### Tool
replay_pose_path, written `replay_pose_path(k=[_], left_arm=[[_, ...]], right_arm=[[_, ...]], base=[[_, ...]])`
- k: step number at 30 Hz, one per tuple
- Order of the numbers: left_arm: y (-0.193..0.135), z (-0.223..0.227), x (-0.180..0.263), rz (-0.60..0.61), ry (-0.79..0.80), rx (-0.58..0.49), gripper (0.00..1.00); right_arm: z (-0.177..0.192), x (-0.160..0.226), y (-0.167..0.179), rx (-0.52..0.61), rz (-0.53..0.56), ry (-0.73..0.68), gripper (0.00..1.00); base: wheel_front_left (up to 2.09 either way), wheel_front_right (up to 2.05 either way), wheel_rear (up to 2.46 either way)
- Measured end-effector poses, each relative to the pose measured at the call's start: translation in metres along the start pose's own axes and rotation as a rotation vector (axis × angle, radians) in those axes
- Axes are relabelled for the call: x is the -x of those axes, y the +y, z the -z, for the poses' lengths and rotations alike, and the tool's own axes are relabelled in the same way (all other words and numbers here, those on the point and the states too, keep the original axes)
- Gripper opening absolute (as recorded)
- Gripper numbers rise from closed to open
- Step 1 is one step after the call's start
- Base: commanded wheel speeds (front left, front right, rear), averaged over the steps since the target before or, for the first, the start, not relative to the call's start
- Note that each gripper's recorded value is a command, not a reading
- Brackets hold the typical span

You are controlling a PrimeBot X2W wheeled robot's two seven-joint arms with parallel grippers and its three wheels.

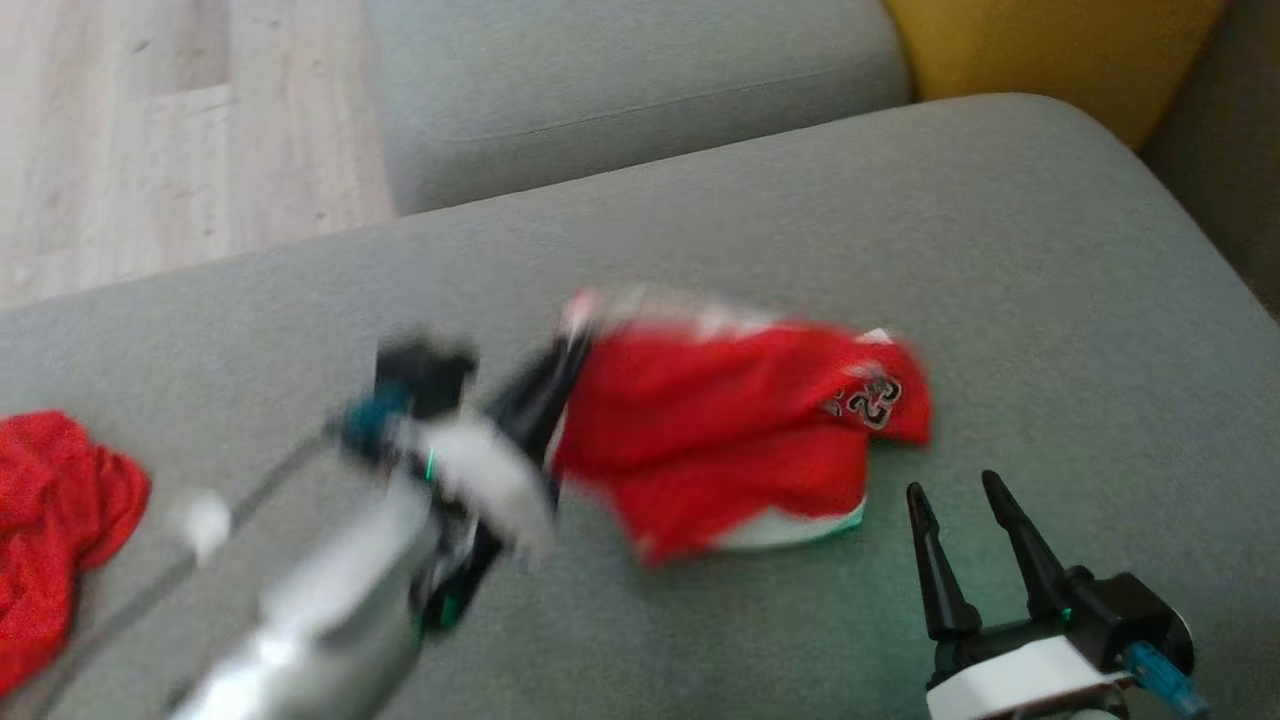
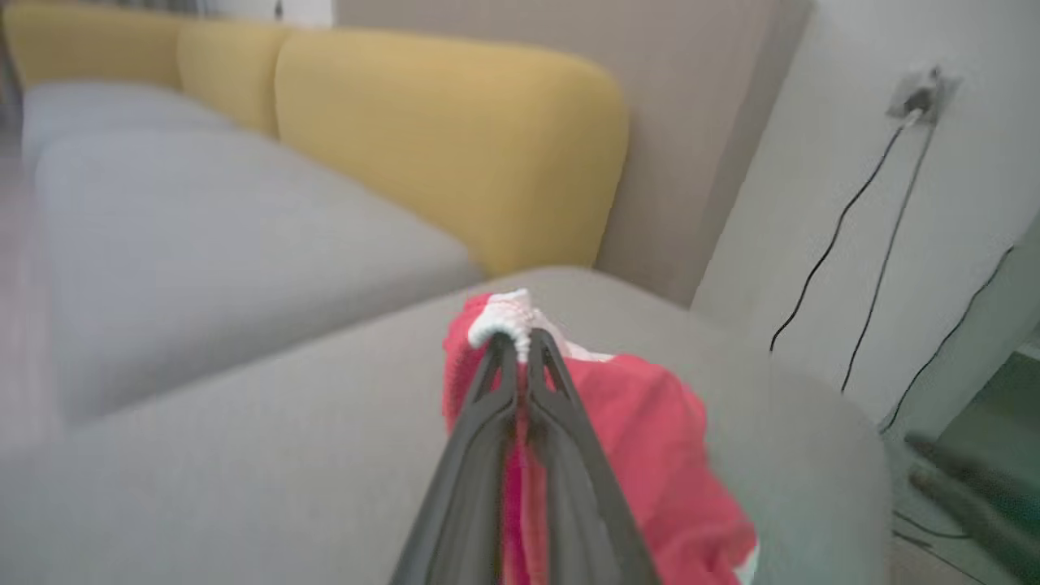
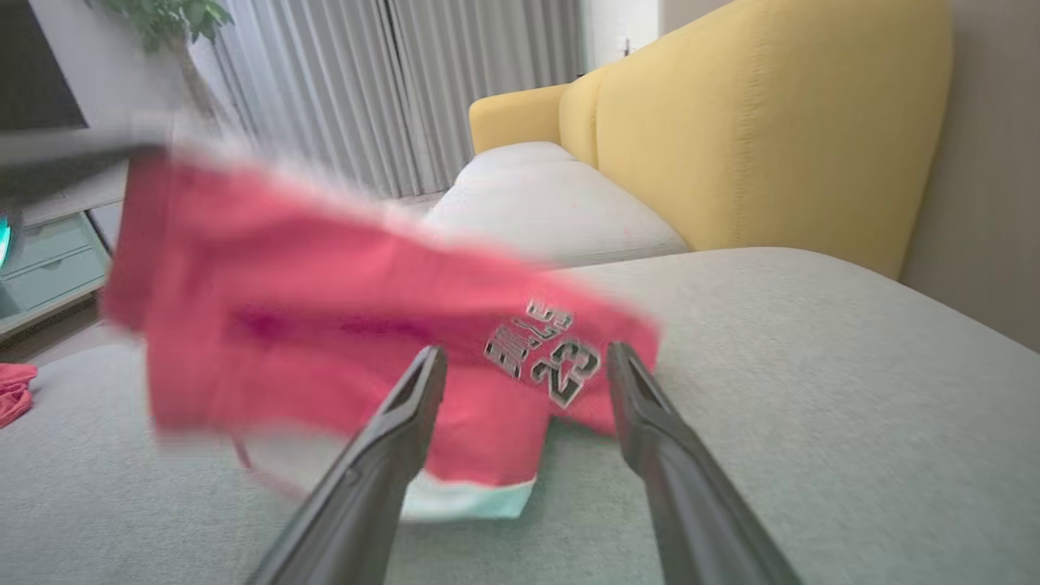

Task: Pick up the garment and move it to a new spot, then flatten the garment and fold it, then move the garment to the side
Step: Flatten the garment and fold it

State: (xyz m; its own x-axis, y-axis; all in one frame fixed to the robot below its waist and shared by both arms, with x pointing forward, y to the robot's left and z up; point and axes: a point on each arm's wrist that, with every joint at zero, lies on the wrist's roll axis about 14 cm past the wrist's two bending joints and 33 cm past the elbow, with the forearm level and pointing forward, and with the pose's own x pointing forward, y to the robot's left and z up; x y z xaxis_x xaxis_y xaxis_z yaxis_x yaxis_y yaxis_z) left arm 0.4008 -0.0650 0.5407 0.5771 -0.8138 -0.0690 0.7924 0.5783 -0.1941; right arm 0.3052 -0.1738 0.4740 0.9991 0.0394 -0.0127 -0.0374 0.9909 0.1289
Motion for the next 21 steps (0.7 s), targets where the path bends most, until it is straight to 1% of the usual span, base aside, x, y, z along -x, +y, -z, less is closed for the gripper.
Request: replay_pose_path(k=[3, 6, 10, 12, 16, 18, 21], left_arm=[[0.013, 0.065, 0.04, -0.089, 0.1, 0.119, 0.0], [0.02, 0.096, 0.068, -0.162, 0.137, 0.175, 0.0], [0.03, 0.101, 0.082, -0.219, 0.117, 0.204, 0.0], [0.033, 0.103, 0.087, -0.237, 0.11, 0.216, 0.0], [0.04, 0.106, 0.091, -0.261, 0.11, 0.225, 0.0], [0.044, 0.104, 0.087, -0.265, 0.103, 0.227, 0.0], [0.049, 0.1, 0.082, -0.266, 0.089, 0.228, 0.0]], right_arm=[[0.001, -0.006, 0.004, -0.007, -0.018, 0.006, 1.0], [0.01, -0.013, 0.011, -0.016, -0.044, 0.037, 1.0], [0.041, -0.022, 0.021, -0.019, -0.098, 0.144, 1.0], [0.051, -0.035, 0.013, 0.005, -0.114, 0.206, 1.0], [0.042, -0.085, -0.009, 0.105, -0.136, 0.272, 1.0], [0.037, -0.11, -0.013, 0.129, -0.15, 0.304, 1.0], [0.045, -0.131, -0.012, 0.151, -0.178, 0.378, 1.0]], base=[[0.0, 0.0, 0.0], [0.0, 0.0, 0.0], [0.0, 0.0, 0.0], [0.0, 0.0, 0.0], [0.0, 0.0, 0.0], [0.0, 0.0, 0.0], [0.0, 0.0, 0.0]])
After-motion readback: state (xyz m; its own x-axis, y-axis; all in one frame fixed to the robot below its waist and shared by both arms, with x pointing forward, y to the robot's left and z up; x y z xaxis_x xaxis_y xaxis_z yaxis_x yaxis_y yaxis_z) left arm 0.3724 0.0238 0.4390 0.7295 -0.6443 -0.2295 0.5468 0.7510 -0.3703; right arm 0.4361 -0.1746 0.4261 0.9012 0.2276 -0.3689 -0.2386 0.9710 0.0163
